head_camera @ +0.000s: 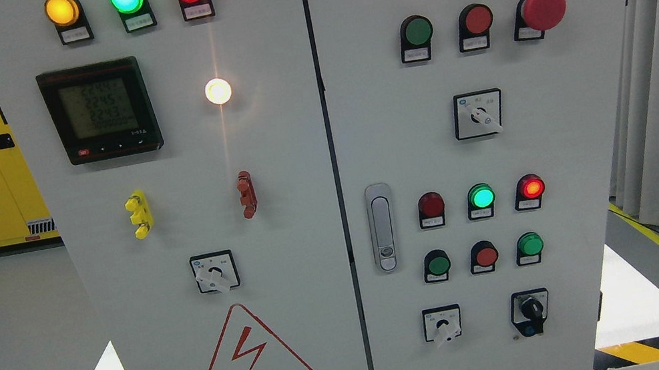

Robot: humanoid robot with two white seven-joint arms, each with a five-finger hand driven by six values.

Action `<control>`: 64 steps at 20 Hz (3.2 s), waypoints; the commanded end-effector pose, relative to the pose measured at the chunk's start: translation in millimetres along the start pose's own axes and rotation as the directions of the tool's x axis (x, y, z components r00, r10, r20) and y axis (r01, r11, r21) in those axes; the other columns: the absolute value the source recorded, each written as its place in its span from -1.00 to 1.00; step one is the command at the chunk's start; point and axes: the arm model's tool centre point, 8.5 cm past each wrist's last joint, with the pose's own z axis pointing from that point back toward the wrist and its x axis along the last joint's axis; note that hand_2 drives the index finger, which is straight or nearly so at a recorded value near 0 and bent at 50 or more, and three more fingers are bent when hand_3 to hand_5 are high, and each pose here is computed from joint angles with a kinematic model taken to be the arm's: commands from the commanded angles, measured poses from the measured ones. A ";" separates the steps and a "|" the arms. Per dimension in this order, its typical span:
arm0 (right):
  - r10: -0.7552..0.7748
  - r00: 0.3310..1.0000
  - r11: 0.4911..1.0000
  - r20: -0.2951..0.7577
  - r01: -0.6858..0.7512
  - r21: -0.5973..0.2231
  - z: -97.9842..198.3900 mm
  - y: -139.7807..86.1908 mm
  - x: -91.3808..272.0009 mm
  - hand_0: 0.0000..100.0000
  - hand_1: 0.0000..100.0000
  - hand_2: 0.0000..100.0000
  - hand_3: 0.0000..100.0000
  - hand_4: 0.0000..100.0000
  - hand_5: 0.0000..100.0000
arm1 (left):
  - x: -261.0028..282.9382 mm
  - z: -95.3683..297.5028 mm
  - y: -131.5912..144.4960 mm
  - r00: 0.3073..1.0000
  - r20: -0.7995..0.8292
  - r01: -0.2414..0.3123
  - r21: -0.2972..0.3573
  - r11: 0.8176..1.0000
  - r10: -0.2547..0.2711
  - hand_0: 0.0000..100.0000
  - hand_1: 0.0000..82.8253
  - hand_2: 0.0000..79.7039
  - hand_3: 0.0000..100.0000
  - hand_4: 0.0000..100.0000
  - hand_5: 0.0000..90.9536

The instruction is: Press green start button

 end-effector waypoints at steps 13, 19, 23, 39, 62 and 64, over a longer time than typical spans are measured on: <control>0.538 0.549 0.806 0.639 -0.556 -0.201 -15.5 -19.0 296.6 -0.63 -0.01 -1.00 -0.51 -0.49 -0.59 | 26.6 -2.3 -21.1 0.999 0.054 0.003 -0.035 0.999 -0.001 -0.76 0.34 -1.00 -1.00 -1.00 -1.00; 0.654 0.385 0.726 0.651 -0.563 -0.396 -25.0 -32.6 368.0 -0.64 0.03 -1.00 -0.30 -0.24 -0.37 | 26.4 -2.3 -21.1 0.999 0.053 0.003 -0.035 0.999 -0.001 -0.76 0.34 -1.00 -1.00 -1.00 -1.00; 0.812 0.249 0.553 0.528 -0.616 -0.561 -27.9 -59.7 410.2 -0.59 0.10 -1.00 0.20 0.28 0.16 | 26.6 -2.3 -21.1 0.999 0.054 0.003 -0.035 0.999 -0.001 -0.76 0.34 -1.00 -1.00 -1.00 -1.00; 0.949 0.024 0.253 0.314 -0.655 -0.713 -31.8 -66.7 484.4 -0.19 0.27 -1.00 0.49 0.52 0.58 | 26.4 -2.3 -21.1 0.999 0.053 0.003 -0.035 0.999 -0.001 -0.76 0.34 -1.00 -1.00 -1.00 -1.00; 0.948 0.047 0.251 0.314 -0.717 -0.650 -77.0 -70.2 489.9 -0.07 0.27 -1.00 0.45 0.49 0.56 | 26.6 -2.3 -21.1 0.999 0.054 0.003 -0.035 0.999 -0.001 -0.76 0.34 -1.00 -1.00 -1.00 -1.00; 0.948 0.049 0.253 0.315 -0.717 -0.649 -77.9 -70.4 489.7 -0.06 0.27 -1.00 0.45 0.49 0.55 | 26.6 -2.3 -21.1 0.999 0.054 0.003 -0.035 0.999 -0.001 -0.76 0.34 -1.00 -1.00 -1.00 -1.00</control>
